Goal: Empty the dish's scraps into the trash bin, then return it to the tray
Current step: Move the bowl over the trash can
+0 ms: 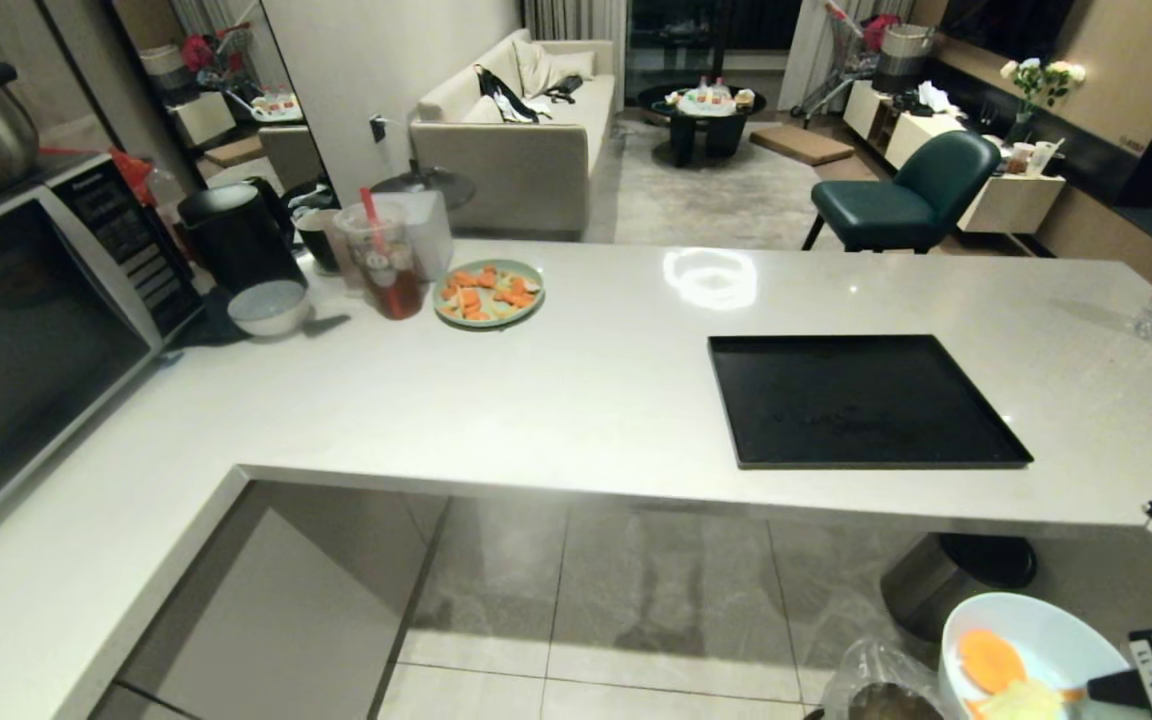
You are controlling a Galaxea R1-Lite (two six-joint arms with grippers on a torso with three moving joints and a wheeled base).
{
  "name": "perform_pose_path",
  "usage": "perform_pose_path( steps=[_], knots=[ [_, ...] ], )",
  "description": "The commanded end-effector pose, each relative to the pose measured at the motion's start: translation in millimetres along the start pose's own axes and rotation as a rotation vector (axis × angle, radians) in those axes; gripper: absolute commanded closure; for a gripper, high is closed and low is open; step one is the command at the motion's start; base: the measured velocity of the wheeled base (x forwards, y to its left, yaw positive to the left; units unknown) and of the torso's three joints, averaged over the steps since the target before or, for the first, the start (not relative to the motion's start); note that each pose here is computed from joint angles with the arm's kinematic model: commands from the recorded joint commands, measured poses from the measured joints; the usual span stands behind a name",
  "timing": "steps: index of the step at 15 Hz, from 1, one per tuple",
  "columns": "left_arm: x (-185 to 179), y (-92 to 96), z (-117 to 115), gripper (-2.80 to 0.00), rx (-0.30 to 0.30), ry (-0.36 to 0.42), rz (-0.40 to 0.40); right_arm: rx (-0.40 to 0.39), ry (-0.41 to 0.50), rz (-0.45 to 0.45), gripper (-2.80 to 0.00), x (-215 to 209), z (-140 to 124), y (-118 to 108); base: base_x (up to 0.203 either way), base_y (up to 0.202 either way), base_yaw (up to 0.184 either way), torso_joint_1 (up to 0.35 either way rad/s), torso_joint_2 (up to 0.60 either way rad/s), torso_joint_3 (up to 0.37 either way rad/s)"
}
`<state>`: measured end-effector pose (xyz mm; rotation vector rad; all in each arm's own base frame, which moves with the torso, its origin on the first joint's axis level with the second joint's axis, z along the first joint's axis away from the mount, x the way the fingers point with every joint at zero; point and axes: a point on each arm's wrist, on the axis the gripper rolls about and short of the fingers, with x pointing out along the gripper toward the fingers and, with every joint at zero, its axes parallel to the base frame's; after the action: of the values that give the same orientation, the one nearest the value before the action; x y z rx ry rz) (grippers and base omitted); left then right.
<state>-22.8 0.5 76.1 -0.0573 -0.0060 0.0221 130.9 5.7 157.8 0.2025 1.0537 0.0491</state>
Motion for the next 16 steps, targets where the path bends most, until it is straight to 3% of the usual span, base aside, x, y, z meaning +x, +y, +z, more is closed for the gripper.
perform_pose_path(
  steps=[1,6,16],
  knots=[
    [0.1,0.0,0.1,0.00,-0.001,0.001,0.001,0.001,0.006,0.000,0.00,0.1,-3.5,-0.5,-0.191,0.000,0.000,0.007,0.00,-0.002],
    [0.1,0.0,0.1,0.00,-0.001,0.000,0.001,0.000,0.003,0.001,0.00,-1.0,-5.7,-0.7,-0.177,0.000,0.000,0.000,0.00,0.004],
    [0.1,0.0,0.1,0.00,-0.001,0.001,0.001,-0.001,-0.021,0.013,0.00,-7.2,-10.3,-0.5,0.000,0.000,0.000,0.003,0.00,0.000]
  ],
)
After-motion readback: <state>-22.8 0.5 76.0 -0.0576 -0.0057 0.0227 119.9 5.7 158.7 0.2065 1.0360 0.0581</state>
